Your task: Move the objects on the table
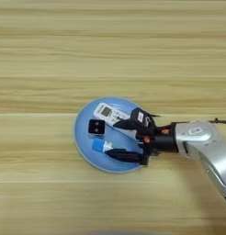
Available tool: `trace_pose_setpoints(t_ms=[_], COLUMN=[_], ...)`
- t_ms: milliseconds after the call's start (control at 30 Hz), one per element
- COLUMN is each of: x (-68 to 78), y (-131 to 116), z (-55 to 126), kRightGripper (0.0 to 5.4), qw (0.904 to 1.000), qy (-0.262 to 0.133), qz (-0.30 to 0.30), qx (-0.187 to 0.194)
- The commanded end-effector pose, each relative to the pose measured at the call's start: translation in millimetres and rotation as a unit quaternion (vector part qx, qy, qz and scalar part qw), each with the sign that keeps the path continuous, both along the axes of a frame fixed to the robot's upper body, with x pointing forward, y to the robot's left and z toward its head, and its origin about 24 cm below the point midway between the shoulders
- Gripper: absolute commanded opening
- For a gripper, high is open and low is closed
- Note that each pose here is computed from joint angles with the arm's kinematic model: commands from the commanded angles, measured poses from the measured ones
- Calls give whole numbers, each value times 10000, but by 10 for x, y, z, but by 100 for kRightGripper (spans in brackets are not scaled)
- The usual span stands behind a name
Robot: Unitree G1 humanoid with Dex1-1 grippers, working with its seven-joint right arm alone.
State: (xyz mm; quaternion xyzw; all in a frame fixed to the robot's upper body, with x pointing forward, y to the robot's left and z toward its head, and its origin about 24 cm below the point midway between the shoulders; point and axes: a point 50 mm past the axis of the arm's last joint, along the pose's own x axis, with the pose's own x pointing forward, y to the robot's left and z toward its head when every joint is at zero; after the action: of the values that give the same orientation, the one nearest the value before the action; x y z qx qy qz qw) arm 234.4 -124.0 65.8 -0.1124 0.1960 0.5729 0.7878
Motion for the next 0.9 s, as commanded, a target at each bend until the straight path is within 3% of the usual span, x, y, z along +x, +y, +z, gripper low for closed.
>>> trace_pose_setpoints(t_ms=[33, 200, 533, 900], x=[184, 261, 393, 413], y=[-14, -49, -92, -87], z=[342, 408, 332, 189], kRightGripper=[477, 538, 539, 539], qw=[9962, 9943, 9904, 9913], qy=[-838, -979, -1239, -1168], qz=[-177, -348, -611, -574], qx=[179, 232, -38, -218])
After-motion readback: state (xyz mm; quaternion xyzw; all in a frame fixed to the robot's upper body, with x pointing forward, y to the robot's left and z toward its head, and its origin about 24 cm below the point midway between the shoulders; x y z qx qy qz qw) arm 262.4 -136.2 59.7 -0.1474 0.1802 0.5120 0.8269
